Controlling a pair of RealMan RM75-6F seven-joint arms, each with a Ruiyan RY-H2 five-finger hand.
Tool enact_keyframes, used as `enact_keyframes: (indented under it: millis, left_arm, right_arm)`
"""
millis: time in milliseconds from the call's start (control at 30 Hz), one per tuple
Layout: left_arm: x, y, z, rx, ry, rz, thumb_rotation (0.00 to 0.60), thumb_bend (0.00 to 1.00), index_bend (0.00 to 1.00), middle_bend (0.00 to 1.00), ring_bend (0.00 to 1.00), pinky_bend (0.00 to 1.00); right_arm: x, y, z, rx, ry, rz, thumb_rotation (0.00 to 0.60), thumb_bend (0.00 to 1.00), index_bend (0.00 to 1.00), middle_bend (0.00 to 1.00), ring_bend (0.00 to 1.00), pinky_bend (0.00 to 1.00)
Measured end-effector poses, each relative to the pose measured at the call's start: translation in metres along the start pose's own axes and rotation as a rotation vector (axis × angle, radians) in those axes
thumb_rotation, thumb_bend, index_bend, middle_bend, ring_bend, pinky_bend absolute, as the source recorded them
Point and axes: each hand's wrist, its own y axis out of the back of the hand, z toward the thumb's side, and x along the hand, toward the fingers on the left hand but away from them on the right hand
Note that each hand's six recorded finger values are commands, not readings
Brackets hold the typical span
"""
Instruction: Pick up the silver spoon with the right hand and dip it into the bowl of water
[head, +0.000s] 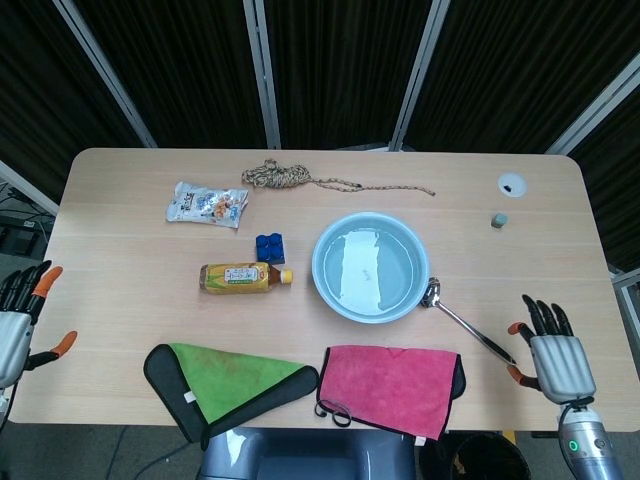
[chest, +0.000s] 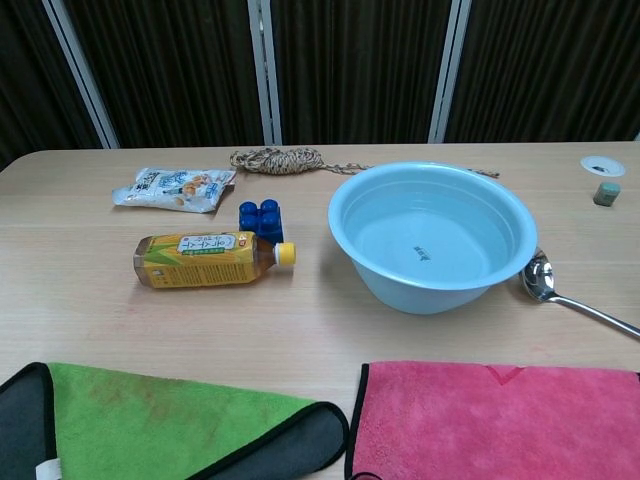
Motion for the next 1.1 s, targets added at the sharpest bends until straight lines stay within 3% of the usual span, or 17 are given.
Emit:
enact_keyframes:
  millis: [267, 567, 767, 1100]
  left_arm:
    - [0.0, 0.001, -0.004, -0.021, -0.019, -0.042, 0.6, 0.26, 0.0, 0.0, 0.0, 0.0]
    - [0.0, 0.005, -0.011, -0.039, -0.007, -0.052, 0.6, 0.25, 0.0, 0.0, 0.0, 0.0]
    - [0.004, 0.007, -0.013, -0.054, -0.007, -0.053, 0.6, 0.25, 0.0, 0.0, 0.0, 0.0]
    - [0.007, 0.005, -0.014, -0.049, 0.001, -0.053, 0.6, 0.25, 0.0, 0.0, 0.0, 0.0]
  right_arm:
    - [-0.018, -0.043, 0.041, 0.013, 0.027, 0.096, 0.6, 0.21, 0.4, 0.0, 0.0, 0.0]
    - [-0.048, -0.077, 0.061, 0.002, 0.027, 0.151, 0.6, 0.25, 0.4, 0.0, 0.0, 0.0]
    - [-0.067, -0.077, 0.071, 0.006, 0.037, 0.148, 0.6, 0.26, 0.4, 0.0, 0.0, 0.0]
    - [-0.083, -0.069, 0.062, 0.007, 0.016, 0.136, 0.6, 0.26, 0.39, 0.0, 0.0, 0.0]
